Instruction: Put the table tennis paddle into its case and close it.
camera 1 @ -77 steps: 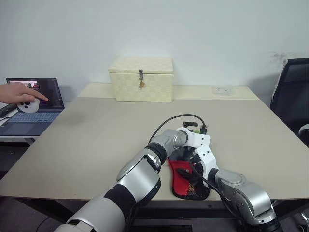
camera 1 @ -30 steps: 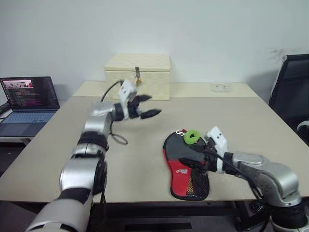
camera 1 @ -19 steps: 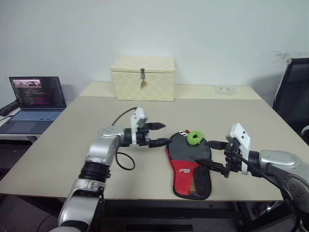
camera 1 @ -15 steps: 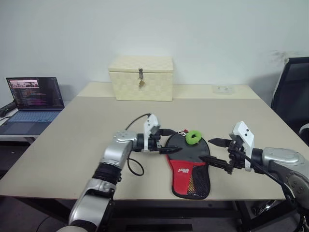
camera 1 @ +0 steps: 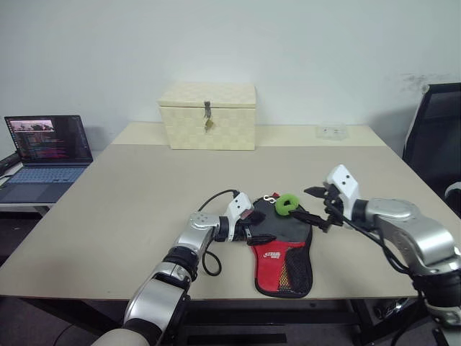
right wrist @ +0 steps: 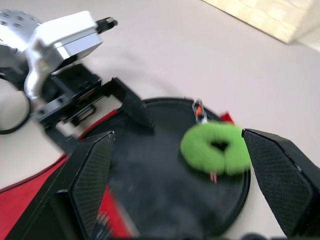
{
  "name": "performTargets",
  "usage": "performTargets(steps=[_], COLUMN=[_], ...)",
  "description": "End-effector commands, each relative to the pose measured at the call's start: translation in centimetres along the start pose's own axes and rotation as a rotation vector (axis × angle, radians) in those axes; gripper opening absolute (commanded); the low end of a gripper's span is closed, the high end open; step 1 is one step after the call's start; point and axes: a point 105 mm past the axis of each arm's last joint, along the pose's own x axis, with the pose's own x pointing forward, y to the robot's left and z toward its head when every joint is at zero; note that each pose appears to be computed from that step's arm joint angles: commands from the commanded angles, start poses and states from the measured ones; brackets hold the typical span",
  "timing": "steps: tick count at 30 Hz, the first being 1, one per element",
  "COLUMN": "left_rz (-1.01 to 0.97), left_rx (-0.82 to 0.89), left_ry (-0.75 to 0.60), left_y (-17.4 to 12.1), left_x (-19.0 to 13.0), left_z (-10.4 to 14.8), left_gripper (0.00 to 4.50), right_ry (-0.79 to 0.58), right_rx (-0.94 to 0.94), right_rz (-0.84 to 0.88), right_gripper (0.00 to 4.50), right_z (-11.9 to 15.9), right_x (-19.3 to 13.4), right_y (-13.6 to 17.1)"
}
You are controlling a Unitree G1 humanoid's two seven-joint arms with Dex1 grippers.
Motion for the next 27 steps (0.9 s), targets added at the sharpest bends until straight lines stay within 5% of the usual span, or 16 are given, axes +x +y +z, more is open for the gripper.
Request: performTargets(steps=[1, 15, 18, 27], left_rz=[-0.003, -0.006, -0.005, -0.009], left_rx=[0.016, 0.029, 0.03, 0.035], left_ry=[-0.003, -0.016, -0.017, -0.012], left_y=[-0.1, -0.5, -0.5, -0.6], left_x=[0.5, 1.1, 1.2, 1.6], left_z=[0.3, 0.6, 0.7, 0.7], left_gripper=[4.47, 4.47, 4.5, 4.5], right_ry=[-0.004, 0.158, 0.196, 0.213], right_rx=[-0.099, -0.18, -0.197, -0.207], right_rz=[0.021, -0.016, -0.013, -0.075], right_gripper=[4.5, 4.5, 3.86, 0.79], right_z=[0.3, -3.3, -4.1, -4.5], right_x=[1.3, 5.5, 5.6, 6.0], right_y=[-0.2, -2.9, -3.0, -3.9])
